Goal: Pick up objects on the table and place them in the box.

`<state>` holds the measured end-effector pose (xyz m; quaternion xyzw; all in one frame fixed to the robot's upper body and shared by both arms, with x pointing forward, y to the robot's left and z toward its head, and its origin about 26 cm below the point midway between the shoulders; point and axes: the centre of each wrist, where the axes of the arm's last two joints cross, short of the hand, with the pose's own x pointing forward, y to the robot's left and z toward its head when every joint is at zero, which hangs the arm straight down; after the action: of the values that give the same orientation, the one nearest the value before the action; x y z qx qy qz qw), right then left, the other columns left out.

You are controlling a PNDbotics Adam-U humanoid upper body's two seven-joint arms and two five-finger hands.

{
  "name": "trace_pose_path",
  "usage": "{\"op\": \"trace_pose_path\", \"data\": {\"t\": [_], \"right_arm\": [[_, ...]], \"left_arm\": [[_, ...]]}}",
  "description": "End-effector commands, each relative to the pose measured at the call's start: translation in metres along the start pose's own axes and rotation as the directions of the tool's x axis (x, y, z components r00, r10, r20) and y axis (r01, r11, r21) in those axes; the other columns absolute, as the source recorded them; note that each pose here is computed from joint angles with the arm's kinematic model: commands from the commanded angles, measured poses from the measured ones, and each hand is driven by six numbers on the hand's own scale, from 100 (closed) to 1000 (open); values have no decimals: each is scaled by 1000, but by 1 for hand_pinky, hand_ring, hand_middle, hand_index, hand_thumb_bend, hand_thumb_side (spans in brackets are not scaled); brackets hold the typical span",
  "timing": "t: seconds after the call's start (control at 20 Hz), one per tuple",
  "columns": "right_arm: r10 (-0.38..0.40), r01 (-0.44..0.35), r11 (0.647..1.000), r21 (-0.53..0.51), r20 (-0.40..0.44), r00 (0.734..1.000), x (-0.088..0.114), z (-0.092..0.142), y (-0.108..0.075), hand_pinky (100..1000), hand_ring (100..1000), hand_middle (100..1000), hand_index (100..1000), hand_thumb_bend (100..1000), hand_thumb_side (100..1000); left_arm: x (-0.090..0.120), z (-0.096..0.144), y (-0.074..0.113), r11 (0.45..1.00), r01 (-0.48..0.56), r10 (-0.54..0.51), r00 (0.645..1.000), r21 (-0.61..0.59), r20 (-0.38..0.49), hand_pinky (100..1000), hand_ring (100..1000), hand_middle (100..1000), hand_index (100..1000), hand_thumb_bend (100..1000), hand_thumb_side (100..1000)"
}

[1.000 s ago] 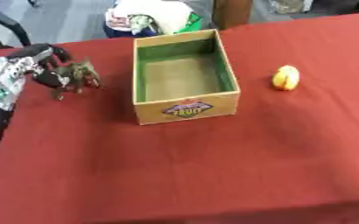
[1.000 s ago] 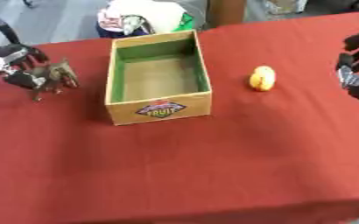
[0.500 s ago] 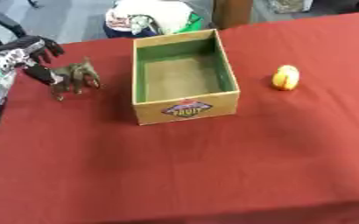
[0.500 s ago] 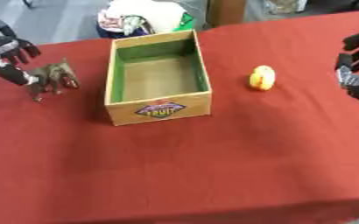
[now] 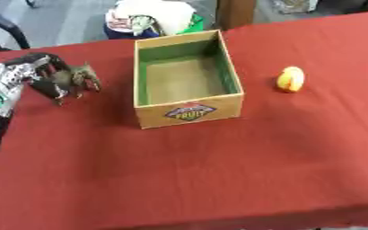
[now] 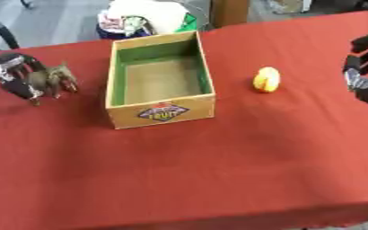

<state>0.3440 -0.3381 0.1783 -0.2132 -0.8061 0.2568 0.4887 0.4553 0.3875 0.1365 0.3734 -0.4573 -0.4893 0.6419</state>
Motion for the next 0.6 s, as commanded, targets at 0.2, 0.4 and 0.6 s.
{"op": "trace_pose_path", "data": {"t": [0.2,0.4,0.6], "right_arm": [[14,-14,1000,-7,17,1000,4,-3,-7,535,587,613,704,100,100],[14,-14,1000,-8,16,1000,4,-3,-8,535,587,613,704,100,100],[14,-14,1000,-6,15,1000,3,-2,-7,535,587,613,704,100,100]], "left_arm": [[-2,3,12,996,11,-10,1000,86,-11,590,493,505,681,206,100],[4,6,22,984,-17,15,1000,177,13,459,319,320,556,100,179],[22,10,37,970,-51,26,994,239,108,449,296,293,538,100,190]]}}
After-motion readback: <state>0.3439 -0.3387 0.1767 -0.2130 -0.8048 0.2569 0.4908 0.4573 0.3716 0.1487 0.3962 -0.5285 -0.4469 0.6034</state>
